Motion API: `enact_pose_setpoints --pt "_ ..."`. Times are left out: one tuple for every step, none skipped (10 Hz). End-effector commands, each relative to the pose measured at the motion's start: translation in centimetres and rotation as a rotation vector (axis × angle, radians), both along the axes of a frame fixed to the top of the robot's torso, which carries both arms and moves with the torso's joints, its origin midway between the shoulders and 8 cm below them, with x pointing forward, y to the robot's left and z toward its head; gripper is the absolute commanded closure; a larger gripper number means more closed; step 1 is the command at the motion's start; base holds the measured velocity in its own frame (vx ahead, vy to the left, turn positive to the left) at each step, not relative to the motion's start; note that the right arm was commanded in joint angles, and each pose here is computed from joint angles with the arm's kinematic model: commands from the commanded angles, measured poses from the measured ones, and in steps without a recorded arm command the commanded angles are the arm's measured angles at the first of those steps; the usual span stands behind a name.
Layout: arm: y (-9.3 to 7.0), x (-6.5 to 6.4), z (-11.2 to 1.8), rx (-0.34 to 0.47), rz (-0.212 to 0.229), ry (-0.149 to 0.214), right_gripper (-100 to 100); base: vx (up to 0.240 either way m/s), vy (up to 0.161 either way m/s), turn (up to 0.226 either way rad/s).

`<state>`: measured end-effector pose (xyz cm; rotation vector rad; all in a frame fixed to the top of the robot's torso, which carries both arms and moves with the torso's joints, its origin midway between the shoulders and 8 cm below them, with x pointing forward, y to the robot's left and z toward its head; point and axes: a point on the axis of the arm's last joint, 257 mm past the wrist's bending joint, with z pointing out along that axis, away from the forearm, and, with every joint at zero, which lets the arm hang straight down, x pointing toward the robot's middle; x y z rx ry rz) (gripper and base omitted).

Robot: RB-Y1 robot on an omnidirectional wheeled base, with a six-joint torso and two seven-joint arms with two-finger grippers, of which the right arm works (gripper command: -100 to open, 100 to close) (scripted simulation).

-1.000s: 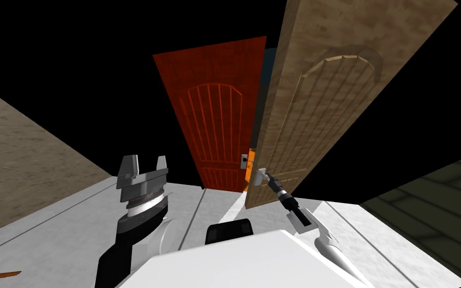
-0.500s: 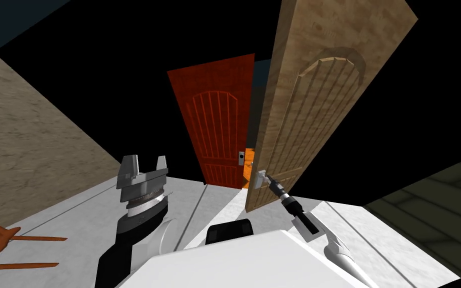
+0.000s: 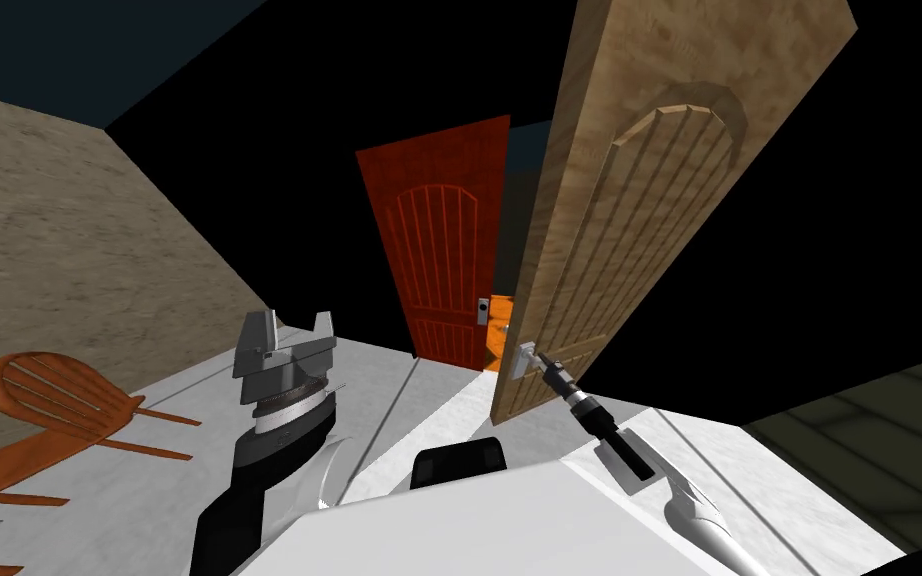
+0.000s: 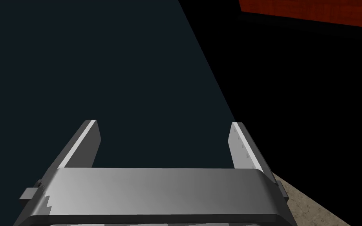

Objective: Pull the door open

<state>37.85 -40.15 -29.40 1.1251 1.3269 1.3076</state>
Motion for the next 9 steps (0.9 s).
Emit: enact_pose_setpoints --pt "0.9 -0.7 -0.2 0.009 0.034 -0.001 100 -0.162 -0.095 0.138" --pt "1.0 -1.1 -0.2 0.010 0.047 -0.001 100 -0.212 -0.109 0.152" --pt "1.0 -1.5 -0.2 0.012 0.058 -0.001 100 -0.213 -0.109 0.163" --pt "1.1 -1.8 -0.2 0.013 0.067 0.000 100 -0.208 -0.101 0.108" --pt "1.1 -2.0 -0.2 0.014 0.074 0.000 100 -0.160 -0.074 0.063" --pt "0.3 -1.6 0.1 0.003 0.055 -0.002 100 -0.062 -0.038 -0.011" --pt "0.2 -2.1 -0.1 0.004 0.068 0.003 100 -0.142 -0.044 0.137" --pt "0.3 -2.3 -0.1 0.005 0.076 0.003 100 -0.224 -0.097 0.220" --pt "0.3 -2.5 -0.1 0.006 0.086 0.002 100 -0.213 -0.129 0.176"
